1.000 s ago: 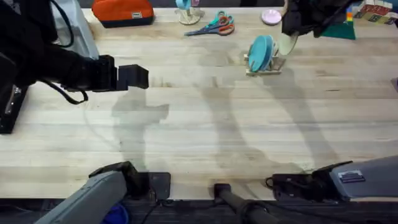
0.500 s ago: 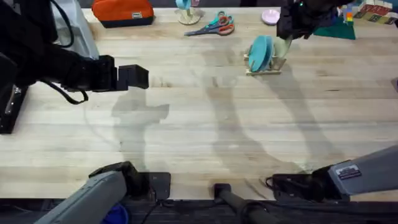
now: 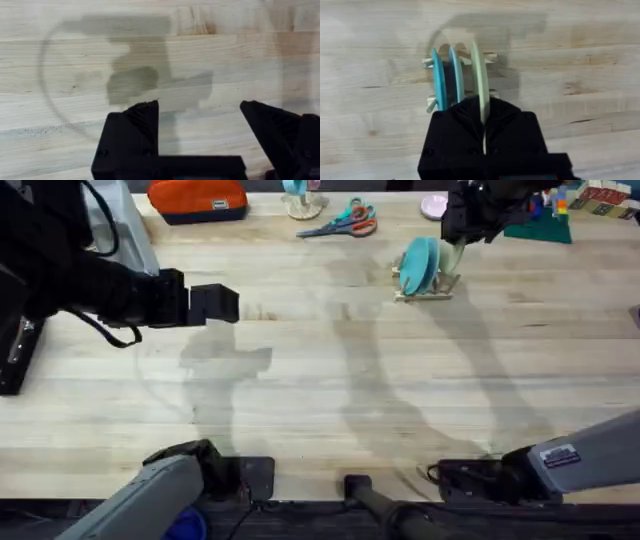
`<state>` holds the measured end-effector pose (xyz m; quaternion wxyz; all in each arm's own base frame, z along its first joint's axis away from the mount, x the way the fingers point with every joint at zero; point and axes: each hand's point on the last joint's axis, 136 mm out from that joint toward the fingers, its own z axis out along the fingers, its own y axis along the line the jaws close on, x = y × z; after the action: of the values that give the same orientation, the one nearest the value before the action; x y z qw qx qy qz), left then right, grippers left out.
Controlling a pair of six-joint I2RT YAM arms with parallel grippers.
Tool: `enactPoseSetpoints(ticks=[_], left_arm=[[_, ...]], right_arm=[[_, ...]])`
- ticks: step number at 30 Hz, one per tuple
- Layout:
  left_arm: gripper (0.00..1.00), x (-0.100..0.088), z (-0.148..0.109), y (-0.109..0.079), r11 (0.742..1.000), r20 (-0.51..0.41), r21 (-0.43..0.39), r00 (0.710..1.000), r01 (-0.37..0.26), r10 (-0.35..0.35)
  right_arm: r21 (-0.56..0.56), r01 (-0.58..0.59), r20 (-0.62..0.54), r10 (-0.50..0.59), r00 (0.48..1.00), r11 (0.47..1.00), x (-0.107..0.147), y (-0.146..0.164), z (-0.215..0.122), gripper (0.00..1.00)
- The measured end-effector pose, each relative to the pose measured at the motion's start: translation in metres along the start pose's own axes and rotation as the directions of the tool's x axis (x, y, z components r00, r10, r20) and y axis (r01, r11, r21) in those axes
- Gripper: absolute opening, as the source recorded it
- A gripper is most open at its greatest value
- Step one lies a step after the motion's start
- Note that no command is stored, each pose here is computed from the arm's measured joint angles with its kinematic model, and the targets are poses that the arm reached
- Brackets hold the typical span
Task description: Pick up the plates from the table one by one and place each into a slot on the dish rack.
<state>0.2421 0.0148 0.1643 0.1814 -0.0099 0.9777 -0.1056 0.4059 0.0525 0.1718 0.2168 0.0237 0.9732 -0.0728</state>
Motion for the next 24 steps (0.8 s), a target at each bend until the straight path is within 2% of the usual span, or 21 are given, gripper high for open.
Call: enactPoseSetpoints(ticks=[7, 13, 24], left_arm=[[0.995, 0.0, 0.0, 0.0, 1.0, 0.0, 0.0, 1.0, 0.0, 0.0], [0.995, 0.0, 0.0, 0.0, 1.0, 0.0, 0.0, 1.0, 0.0, 0.0], [0.995, 0.001, 0.0, 0.0, 1.0, -0.003, 0.001, 1.0, 0.001, -0.001]], right_arm=[[-0.003, 0.0, 0.0, 0.0, 1.0, 1.0, -0.001, 0.001, 0.003, 0.029], [-0.002, 0.012, -0.053, -0.012, 0.999, 1.0, 0.006, 0.007, 0.022, 0.029], [-0.004, 0.013, -0.06, -0.013, 0.998, 1.0, 0.007, 0.007, 0.024, 0.038]])
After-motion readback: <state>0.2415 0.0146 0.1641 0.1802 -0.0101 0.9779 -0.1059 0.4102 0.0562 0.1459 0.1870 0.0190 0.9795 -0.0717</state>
